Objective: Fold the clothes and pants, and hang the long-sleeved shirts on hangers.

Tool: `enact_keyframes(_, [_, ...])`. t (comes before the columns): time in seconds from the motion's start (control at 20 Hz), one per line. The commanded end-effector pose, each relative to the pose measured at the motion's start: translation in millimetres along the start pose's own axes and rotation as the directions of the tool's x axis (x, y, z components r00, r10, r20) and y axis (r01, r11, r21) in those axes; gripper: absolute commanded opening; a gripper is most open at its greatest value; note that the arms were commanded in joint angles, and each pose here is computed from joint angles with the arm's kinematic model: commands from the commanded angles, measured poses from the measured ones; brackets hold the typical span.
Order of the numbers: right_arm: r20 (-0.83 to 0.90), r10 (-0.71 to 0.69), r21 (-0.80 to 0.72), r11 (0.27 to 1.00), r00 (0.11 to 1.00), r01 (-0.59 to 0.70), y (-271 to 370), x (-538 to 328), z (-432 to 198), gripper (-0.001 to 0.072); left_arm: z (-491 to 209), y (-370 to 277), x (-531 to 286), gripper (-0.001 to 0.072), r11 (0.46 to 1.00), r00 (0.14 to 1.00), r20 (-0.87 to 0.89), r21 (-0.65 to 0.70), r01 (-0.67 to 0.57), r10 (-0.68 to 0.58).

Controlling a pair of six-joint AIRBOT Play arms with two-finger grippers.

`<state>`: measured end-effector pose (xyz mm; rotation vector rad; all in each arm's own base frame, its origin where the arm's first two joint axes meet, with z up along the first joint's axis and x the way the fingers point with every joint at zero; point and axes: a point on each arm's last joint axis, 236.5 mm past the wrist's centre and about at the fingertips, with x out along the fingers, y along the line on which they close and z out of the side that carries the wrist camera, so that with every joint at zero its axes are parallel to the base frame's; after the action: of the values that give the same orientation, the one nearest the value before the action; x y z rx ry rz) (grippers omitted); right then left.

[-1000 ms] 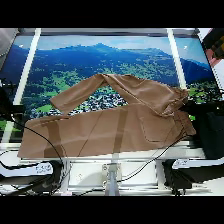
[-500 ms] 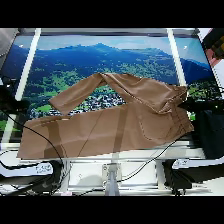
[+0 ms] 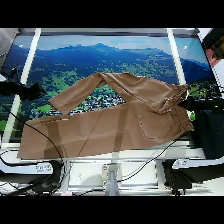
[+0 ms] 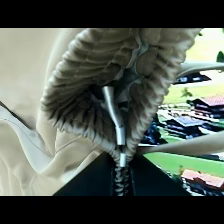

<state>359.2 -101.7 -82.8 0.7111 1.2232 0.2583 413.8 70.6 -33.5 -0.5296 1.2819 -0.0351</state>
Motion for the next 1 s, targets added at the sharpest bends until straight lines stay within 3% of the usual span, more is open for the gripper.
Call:
enact_keyframes(0.0, [0.001,0.001,-0.001,1.0,1.0,-0.001,0.5,0.0,0.5,0.0038,1.2,-2.0,19.9,0.0367,0.983,0.999,-0.015,-0.178,0.048,-0.051])
enact_keyframes(0.35, [-0.004,-0.005,-0.004,1.0,1.0,0.005,-1.1,0.0,-0.7,0.0038,-4.4,27.1,11.1,0.0367,0.973,0.999,-0.033,-0.23,0.027,-0.035])
enact_keyframes(0.6, [-0.003,-0.007,-0.004,1.0,1.0,0.007,-1.5,0.0,-0.4,0.0038,-10.2,45.8,-28.0,0.0366,0.97,0.998,0.056,-0.242,0.023,-0.009])
enact_keyframes(0.95, [-0.002,-0.008,-0.004,1.0,1.0,0.008,-1.6,0.0,-0.3,0.0038,-64.5,40.4,17.9,0.0365,0.948,0.998,0.004,-0.313,0.054,-0.055])
